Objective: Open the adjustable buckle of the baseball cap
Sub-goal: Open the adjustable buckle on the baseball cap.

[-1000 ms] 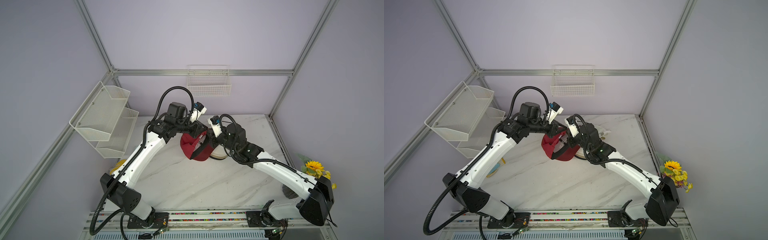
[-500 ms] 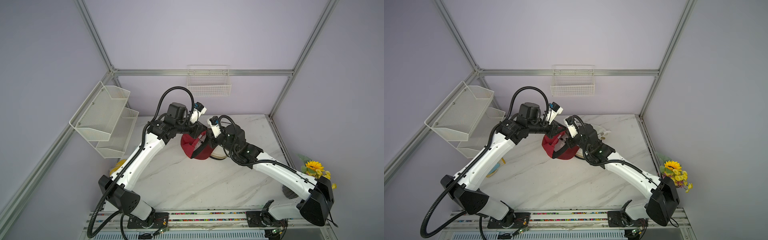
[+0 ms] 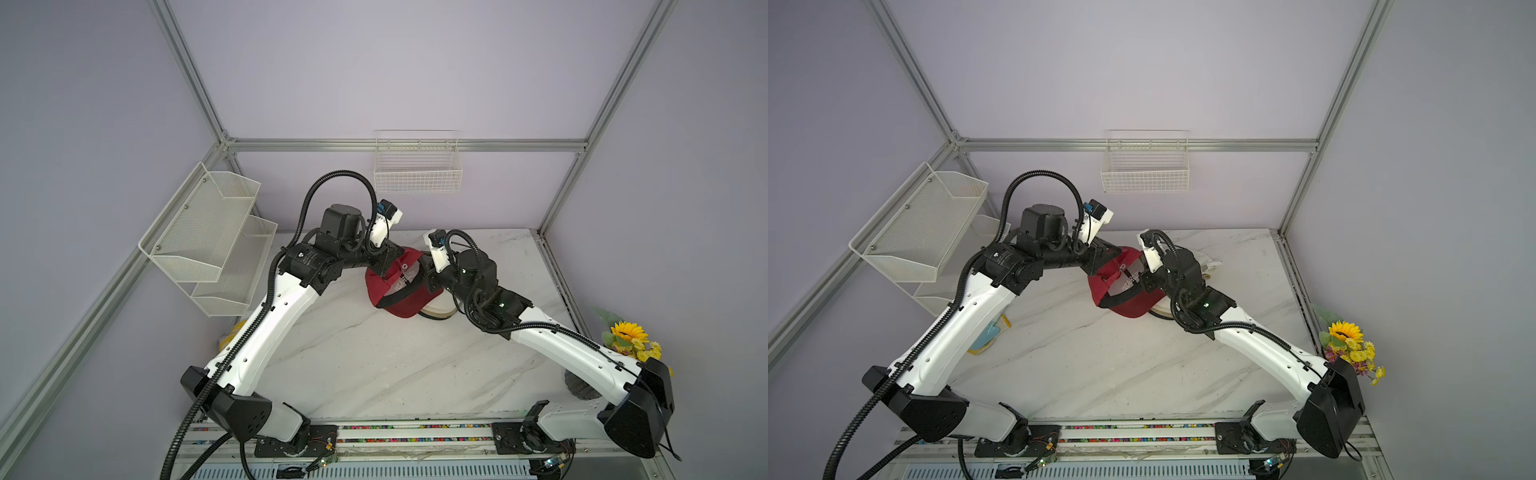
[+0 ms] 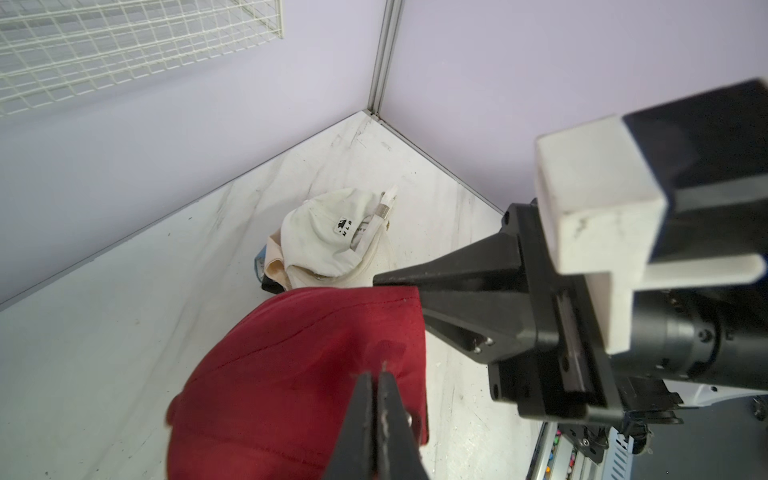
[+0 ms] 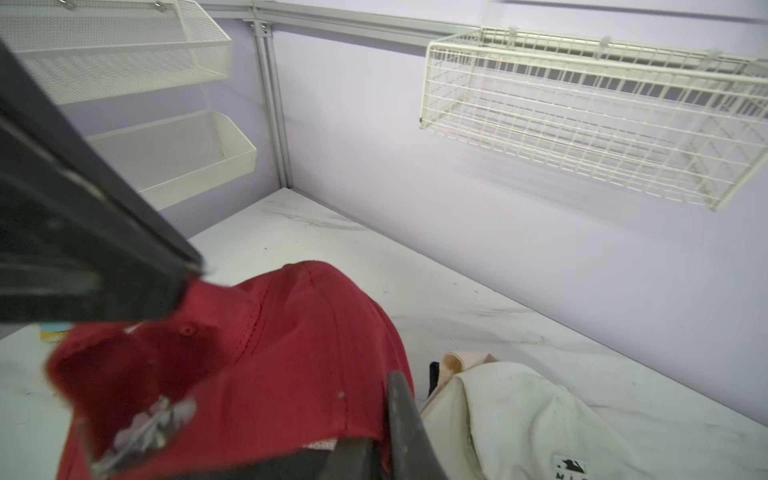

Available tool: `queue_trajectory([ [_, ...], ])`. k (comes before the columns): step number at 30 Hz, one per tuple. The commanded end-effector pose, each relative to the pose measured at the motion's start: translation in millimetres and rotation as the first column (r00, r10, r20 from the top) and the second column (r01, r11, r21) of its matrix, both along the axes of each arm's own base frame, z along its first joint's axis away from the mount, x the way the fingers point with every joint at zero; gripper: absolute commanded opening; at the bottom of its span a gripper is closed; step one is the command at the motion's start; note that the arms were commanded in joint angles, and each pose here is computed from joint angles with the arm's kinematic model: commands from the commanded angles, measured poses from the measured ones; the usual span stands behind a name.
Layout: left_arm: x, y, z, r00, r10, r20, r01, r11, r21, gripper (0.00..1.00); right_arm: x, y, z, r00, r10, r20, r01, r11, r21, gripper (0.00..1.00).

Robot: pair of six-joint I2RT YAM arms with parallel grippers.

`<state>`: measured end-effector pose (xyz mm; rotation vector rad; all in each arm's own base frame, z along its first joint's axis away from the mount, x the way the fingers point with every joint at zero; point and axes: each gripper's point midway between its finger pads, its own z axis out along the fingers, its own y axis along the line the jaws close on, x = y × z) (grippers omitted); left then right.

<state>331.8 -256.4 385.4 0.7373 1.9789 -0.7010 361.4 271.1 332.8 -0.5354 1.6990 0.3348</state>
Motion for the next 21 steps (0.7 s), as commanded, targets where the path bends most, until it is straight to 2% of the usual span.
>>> queue_trajectory([
  [1,-4,7,16,0.999,0.014,0.053,-0.014,1.0,-0.006,0.0,1,-10,5,0.999,-0.043,0.007,0.043,0.999,0.015,0.1],
  [5,-4,7,16,0.999,0.013,0.052,-0.013,1.0,-0.007,0.0,2,-10,6,0.999,-0.042,0.006,0.042,0.999,0.018,0.0],
  [8,-3,8,4,0.999,0.017,0.03,-0.017,1.0,0.006,0.0,7,-13,11,0.998,-0.063,0.012,0.063,0.998,0.027,0.0],
  [11,-2,7,-26,0.999,0.017,-0.03,-0.016,0.999,0.04,0.0,11,-14,25,0.998,-0.064,0.017,0.063,0.996,0.064,0.0],
  [12,-9,13,-25,0.999,0.024,-0.022,-0.024,0.999,0.039,0.0,13,-16,30,0.997,-0.07,0.018,0.068,0.995,0.076,0.0],
  [15,-13,20,-48,0.997,0.053,-0.058,-0.048,0.996,0.074,0.0,27,-31,48,0.993,-0.12,0.017,0.117,0.985,0.128,0.0],
  [19,-20,32,-60,0.994,0.092,-0.059,-0.086,0.992,0.095,0.0,40,-52,75,0.991,-0.134,0.019,0.127,0.969,0.213,0.0],
  [21,-21,33,-61,0.994,0.098,-0.055,-0.093,0.992,0.086,0.0,45,-49,75,0.992,-0.129,0.012,0.123,0.97,0.209,0.0],
])
